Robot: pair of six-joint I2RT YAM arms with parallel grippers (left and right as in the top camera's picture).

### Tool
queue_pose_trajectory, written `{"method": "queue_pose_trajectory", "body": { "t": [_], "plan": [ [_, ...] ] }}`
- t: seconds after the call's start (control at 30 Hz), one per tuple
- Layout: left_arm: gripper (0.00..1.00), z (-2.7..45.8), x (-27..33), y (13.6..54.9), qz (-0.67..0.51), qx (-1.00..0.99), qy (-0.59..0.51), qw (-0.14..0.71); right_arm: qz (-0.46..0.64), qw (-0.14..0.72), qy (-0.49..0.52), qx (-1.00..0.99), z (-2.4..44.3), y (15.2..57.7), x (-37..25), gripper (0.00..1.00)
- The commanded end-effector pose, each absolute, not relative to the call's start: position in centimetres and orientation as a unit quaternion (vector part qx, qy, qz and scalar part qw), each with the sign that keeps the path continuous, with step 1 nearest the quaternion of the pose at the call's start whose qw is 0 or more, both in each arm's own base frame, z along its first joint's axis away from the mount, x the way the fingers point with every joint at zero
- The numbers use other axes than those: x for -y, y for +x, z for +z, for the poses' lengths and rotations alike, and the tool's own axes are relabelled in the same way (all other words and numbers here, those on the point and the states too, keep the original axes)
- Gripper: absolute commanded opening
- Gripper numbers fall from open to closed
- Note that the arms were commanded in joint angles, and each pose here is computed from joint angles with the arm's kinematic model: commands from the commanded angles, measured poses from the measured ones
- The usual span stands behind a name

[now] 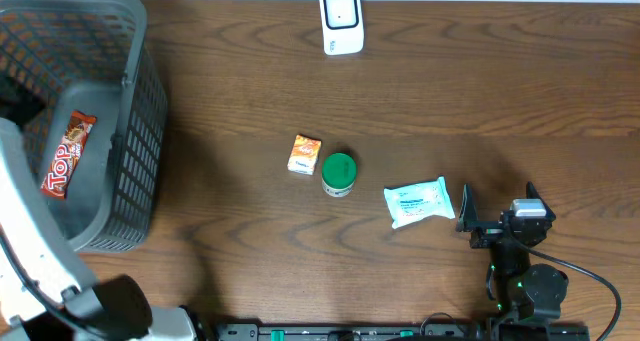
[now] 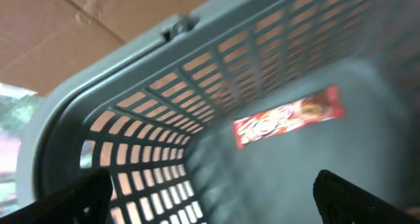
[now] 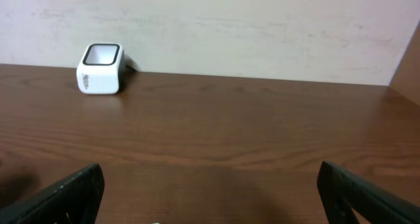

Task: Scan the item barcode
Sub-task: 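Move the left gripper back into the basket toward the TOP bar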

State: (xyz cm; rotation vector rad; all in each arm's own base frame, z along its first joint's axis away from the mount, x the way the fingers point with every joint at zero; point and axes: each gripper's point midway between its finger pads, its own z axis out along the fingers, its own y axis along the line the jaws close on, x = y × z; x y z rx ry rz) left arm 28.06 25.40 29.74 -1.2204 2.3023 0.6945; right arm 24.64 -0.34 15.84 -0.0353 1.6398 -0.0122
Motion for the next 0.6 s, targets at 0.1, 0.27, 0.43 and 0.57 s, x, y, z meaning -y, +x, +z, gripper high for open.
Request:
{"method": "queue_pose_trajectory", "body": {
  "t": [0.1, 0.27, 0.43, 0.57],
  "plan": [
    [0.98, 23.6, -25.1, 30.2, 0.171, -0.932, -0.283, 0.147, -0.004, 0.682, -0.009, -0.731, 15.8, 24.6, 0.5, 0.99],
    [0.98, 20.7, -22.7, 32.9, 0.099, -0.973, -0.155, 0.138, -0.004, 0.682, -0.009, -0.731, 15.8, 24.6, 0.5, 0.99],
    [0.98, 18.6, -24.1, 33.9, 0.111, -0.976, -0.145, 0.121, -0.004, 0.682, -0.009, -0.731, 15.8, 24.6, 0.5, 0.99],
    [0.99, 16.3, -24.9, 34.4, 0.113, -0.978, -0.145, 0.098, -0.004, 0.682, -0.009, -0.731, 15.8, 24.6, 0.5, 0.99]
  ]
}}
